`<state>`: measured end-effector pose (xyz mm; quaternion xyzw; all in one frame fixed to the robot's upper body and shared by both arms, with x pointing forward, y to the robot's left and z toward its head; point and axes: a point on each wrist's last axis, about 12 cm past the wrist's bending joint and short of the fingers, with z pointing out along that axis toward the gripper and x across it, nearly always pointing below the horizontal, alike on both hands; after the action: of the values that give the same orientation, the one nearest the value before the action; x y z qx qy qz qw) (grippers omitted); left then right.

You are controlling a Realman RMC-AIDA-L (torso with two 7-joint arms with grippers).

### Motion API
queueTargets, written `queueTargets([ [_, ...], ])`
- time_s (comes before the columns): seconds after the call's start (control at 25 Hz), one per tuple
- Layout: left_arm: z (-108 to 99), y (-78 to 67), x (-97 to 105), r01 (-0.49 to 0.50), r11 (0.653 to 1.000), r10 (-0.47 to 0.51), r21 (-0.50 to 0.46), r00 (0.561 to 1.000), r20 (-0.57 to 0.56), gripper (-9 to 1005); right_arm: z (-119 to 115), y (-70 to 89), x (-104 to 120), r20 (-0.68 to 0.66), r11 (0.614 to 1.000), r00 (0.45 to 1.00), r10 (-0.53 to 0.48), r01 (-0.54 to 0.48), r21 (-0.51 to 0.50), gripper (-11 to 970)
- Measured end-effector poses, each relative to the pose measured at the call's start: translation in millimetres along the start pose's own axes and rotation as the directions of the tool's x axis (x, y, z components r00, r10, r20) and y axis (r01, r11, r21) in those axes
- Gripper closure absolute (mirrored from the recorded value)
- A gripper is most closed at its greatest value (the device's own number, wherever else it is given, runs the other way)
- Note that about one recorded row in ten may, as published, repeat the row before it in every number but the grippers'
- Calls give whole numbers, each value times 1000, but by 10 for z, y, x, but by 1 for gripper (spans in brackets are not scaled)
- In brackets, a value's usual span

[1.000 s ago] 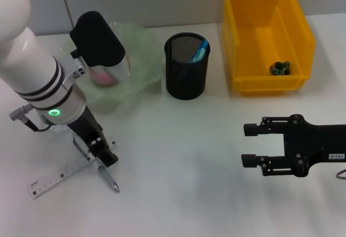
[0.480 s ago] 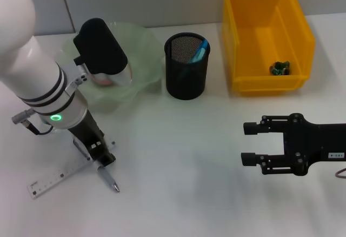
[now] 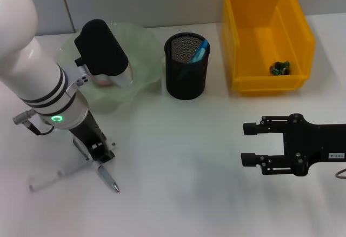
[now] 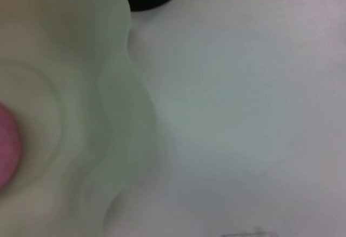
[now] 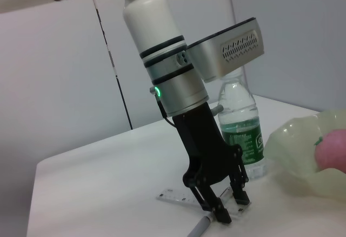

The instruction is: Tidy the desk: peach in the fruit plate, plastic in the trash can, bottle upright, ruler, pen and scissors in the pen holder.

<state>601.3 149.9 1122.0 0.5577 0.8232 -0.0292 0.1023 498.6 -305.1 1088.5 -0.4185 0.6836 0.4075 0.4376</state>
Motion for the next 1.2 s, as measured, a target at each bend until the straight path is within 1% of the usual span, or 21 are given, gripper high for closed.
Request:
queueTargets([
  [0.04,-1,-3,-1,-2,1000,2,-1,1000,0,487,0,0,0,0,1000,1000,1,-1,0,266],
  [0.2,-19,-6,-10,0,1000,0,-2,1000,11,606,-3,3,1,3,1000,1000,3,-3,-1,266],
  [0.36,-60,-21,-28,7,1000,-7,8,999,40,606,-3,5,4,3,1000,1000,5,-5,-1,266],
  [0.56,-251,-6,-23,58,997,-66,55,987,146,606,-2,8,8,5,1000,1000,9,-9,-2,266],
  [0.6,-251,-6,-23,58,997,-66,55,987,146,606,-2,9,9,5,1000,1000,10,-10,-2,266],
  [0.68,-394,8,11,96,990,-119,104,963,244,606,-4,10,14,6,1000,1000,14,-14,-3,266],
  [0.8,-450,12,30,110,985,-145,134,945,293,606,-16,8,21,7,1000,1000,19,-19,-2,266],
  [0.84,-502,23,64,129,976,-185,177,918,351,606,-18,8,22,7,1000,1000,20,-20,-1,266],
  [0.88,-561,46,110,154,960,-242,232,876,418,606,-30,4,25,11,1000,1000,24,-24,4,266],
  [0.92,-561,46,110,154,960,-242,232,876,418,606,-30,4,25,11,1000,1000,24,-24,4,266],
  [0.96,-605,72,164,181,943,-299,280,831,469,606,-37,4,34,12,1000,1000,29,-29,7,266],
  [1.0,-605,72,164,181,943,-299,280,831,469,606,-37,4,34,12,1000,1000,29,-29,7,266],
  [1.12,-667,102,274,208,904,-396,374,740,544,606,-47,-3,41,10,999,1000,30,-30,13,266],
  [1.2,-675,103,327,207,879,-442,430,693,569,606,-56,-7,42,8,999,1000,29,-29,16,266],
])
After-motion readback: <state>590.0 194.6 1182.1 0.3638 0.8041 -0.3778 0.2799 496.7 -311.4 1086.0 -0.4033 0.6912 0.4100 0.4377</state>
